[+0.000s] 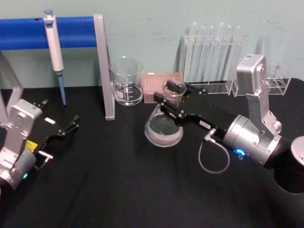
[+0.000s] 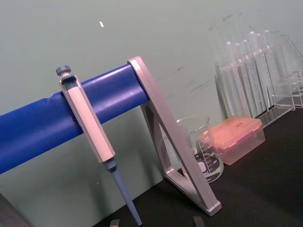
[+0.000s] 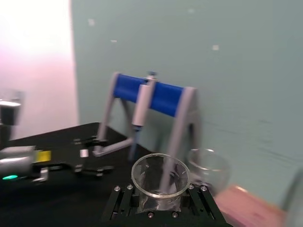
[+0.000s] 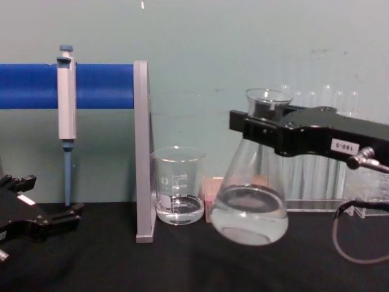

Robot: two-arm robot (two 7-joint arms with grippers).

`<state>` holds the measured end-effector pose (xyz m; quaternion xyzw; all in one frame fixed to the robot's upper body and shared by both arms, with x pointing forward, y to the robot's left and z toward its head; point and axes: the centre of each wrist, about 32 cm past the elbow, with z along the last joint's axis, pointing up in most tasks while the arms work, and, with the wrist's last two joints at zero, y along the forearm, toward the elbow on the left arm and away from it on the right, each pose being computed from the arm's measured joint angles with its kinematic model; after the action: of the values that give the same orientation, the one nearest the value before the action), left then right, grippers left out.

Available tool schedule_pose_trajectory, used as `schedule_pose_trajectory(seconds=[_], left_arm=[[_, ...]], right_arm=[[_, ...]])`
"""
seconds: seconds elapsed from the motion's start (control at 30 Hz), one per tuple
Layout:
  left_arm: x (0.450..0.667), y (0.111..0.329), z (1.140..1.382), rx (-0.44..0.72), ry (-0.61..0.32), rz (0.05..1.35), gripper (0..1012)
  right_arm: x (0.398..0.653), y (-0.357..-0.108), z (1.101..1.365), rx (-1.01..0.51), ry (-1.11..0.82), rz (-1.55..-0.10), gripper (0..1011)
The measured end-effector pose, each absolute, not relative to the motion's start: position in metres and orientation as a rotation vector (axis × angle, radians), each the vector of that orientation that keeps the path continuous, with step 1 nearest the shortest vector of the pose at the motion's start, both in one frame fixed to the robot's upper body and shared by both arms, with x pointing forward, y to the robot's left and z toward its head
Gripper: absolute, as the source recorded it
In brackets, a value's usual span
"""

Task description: Grasp the erlenmeyer flask with one hand, shake it three times, then place it back.

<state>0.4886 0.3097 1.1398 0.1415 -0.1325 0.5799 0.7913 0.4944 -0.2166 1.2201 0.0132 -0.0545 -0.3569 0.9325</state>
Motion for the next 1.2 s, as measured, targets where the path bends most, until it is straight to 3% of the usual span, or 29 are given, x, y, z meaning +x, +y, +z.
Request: schedule_pose_trajectory(seconds=[0.6,1.2], left_arm=[[0.489,0.310,1.140,0.304,-0.285,1.248,1001],[0.489,0.310,1.140,0.305,-0.285,1.248,1001]], right_arm=[[0.505,-0.211,1.215,0.018,-0.082,-1.076,448],[0.511,-0.210,1.213,0.003,-0.065,-1.231,448]])
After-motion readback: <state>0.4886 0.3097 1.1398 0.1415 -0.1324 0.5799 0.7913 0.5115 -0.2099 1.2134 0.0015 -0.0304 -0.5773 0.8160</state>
